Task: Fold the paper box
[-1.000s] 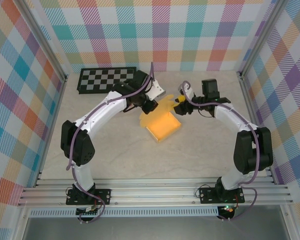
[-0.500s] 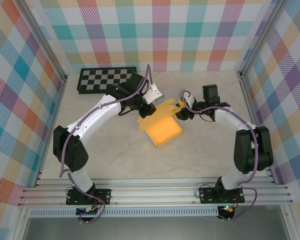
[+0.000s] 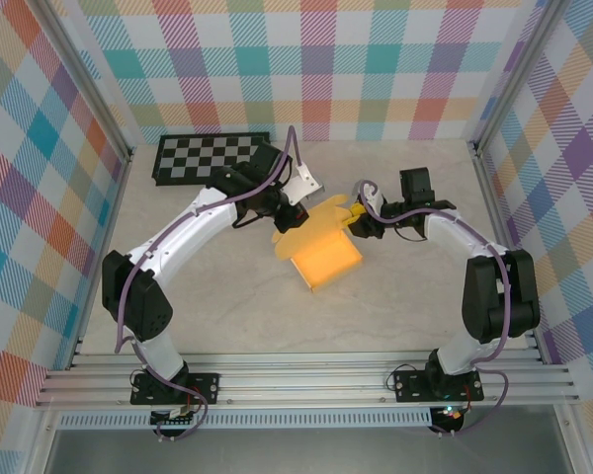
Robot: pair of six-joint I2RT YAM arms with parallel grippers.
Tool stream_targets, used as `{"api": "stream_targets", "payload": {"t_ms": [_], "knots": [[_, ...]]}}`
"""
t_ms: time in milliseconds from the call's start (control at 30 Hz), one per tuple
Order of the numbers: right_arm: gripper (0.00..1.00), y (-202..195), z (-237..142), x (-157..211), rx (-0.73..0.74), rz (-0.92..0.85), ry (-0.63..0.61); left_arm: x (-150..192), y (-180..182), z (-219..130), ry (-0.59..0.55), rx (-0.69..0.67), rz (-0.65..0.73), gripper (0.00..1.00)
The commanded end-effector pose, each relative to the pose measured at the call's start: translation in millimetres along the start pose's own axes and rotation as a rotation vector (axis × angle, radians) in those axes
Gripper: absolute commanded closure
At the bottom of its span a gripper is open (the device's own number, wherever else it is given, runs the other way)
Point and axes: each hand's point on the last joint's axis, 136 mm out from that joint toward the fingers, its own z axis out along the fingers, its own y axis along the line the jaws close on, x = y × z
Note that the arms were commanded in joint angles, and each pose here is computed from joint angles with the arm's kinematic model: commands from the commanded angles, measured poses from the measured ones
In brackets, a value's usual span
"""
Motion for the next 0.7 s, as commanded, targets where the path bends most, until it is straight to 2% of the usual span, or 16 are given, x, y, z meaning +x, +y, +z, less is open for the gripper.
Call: {"api": "stream_targets", "payload": {"t_ms": [0, 267, 500, 533, 600, 633, 667], "knots": [[0.65, 1.8, -2.2, -16.7, -0.017, -0.034, -0.025, -7.2, -9.8, -11.0, -0.028, 0.026, 0.010, 1.00], [0.65, -1.6, 5.6, -21.7, 0.006, -0.036, 0.000, -8.9, -16.3, -7.2, -0.019, 0.040, 0.020, 1.00], [1.00, -4.4, 4.9, -16.7, 0.030, -0.006, 0.037, -10.0, -5.1, -4.5, -0.008, -0.019, -0.016, 1.00], [1.00, -6.5, 4.3, -15.0, 0.049, 0.004, 0.046, -11.8, 0.2, -4.3, -0.010, -0.046, -0.035, 0.98], [1.00, -12.1, 3.3, -10.6, 0.098, 0.013, 0.056, -14.3, 13.3, -4.2, -0.014, -0.115, -0.090, 0.85], [1.00, -15.4, 2.4, -7.3, 0.131, 0.019, 0.059, -15.9, 21.0, -6.1, -0.023, -0.156, -0.121, 0.70], [1.00, -17.4, 0.9, -5.5, 0.154, 0.023, 0.060, -16.2, 27.3, -8.8, -0.032, -0.193, -0.152, 0.61]]}}
